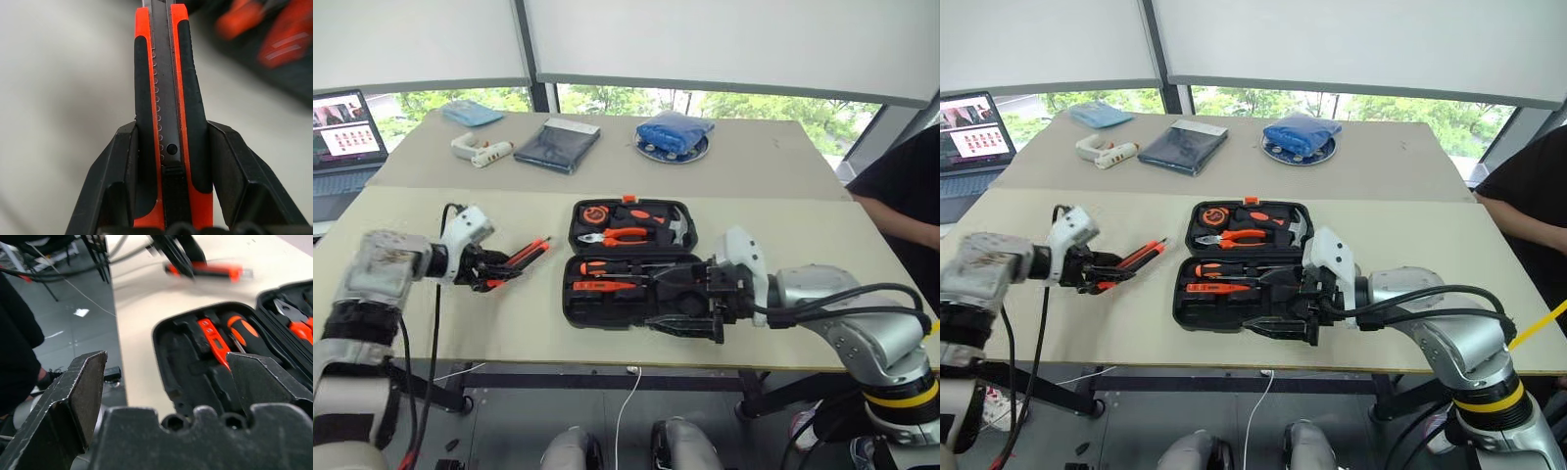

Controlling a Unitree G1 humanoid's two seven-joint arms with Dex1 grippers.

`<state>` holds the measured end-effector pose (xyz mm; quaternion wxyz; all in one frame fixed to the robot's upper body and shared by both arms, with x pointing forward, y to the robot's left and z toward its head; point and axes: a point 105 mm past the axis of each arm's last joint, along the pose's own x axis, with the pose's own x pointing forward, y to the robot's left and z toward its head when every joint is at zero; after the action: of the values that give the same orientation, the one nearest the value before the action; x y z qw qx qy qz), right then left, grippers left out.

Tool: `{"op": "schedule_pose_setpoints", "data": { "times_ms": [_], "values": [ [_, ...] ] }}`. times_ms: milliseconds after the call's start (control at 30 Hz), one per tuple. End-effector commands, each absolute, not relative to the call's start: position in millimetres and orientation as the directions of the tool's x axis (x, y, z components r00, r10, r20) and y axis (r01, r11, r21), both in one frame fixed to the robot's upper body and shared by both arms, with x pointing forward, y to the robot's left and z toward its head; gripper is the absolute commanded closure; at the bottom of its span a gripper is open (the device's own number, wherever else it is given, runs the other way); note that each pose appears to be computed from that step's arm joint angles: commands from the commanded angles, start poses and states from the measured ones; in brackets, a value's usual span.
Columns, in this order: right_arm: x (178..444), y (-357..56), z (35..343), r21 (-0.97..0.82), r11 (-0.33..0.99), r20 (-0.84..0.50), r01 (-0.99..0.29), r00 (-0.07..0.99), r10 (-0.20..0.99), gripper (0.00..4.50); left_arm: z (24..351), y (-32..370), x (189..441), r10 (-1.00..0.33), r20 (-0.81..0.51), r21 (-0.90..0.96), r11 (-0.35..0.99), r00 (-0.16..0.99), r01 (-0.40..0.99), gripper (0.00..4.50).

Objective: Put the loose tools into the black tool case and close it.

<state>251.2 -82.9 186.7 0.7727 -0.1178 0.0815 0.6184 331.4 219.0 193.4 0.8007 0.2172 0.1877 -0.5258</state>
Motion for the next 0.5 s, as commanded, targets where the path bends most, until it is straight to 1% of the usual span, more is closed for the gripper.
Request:
{"op": "schedule_pose_setpoints", "data": {
  "times_ms": [33,100,133,167,267,333,400,500],
  "values": [
    [243.3,-86.8,193.8,-0.113,0.208,-0.269,-0.972,0.231,0.935,0.00,207.1,185.8,313.5,-0.800,-0.563,0.192,0.118,0.208,0.974,2.90],
    [242.4,-90.0,190.7,-0.124,0.227,-0.281,-0.966,0.254,0.925,0.00,198.6,163.5,308.6,-0.787,-0.609,0.188,-0.020,0.100,0.982,2.90],
    [242.1,-91.4,189.5,-0.129,0.237,-0.286,-0.963,0.265,0.921,0.00,194.6,152.1,309.7,-0.785,-0.616,0.196,-0.065,0.071,0.978,2.90],
    [242.2,-92.1,188.9,-0.132,0.243,-0.288,-0.961,0.272,0.918,0.00,192.4,145.4,311.1,-0.784,-0.618,0.203,-0.088,0.058,0.975,2.90],
    [241.5,-93.6,188.1,-0.138,0.270,-0.283,-0.953,0.299,0.911,0.00,176.1,107.1,327.3,-0.804,-0.592,0.211,-0.092,0.053,0.973,2.90],
    [241.6,-94.8,188.2,-0.143,0.298,-0.274,-0.944,0.327,0.904,0.00,165.3,86.1,321.9,-0.796,-0.604,0.167,-0.170,-0.035,0.971,2.90],
    [240.9,-95.4,188.0,-0.143,0.317,-0.268,-0.938,0.345,0.900,0.00,159.3,77.5,319.8,-0.782,-0.619,0.127,-0.196,-0.077,0.972,2.90],
    [238.7,-96.7,187.0,-0.143,0.339,-0.265,-0.930,0.366,0.892,0.00,149.6,72.5,320.8,-0.752,-0.651,0.095,-0.214,-0.102,0.972,2.90]
  ]
}}
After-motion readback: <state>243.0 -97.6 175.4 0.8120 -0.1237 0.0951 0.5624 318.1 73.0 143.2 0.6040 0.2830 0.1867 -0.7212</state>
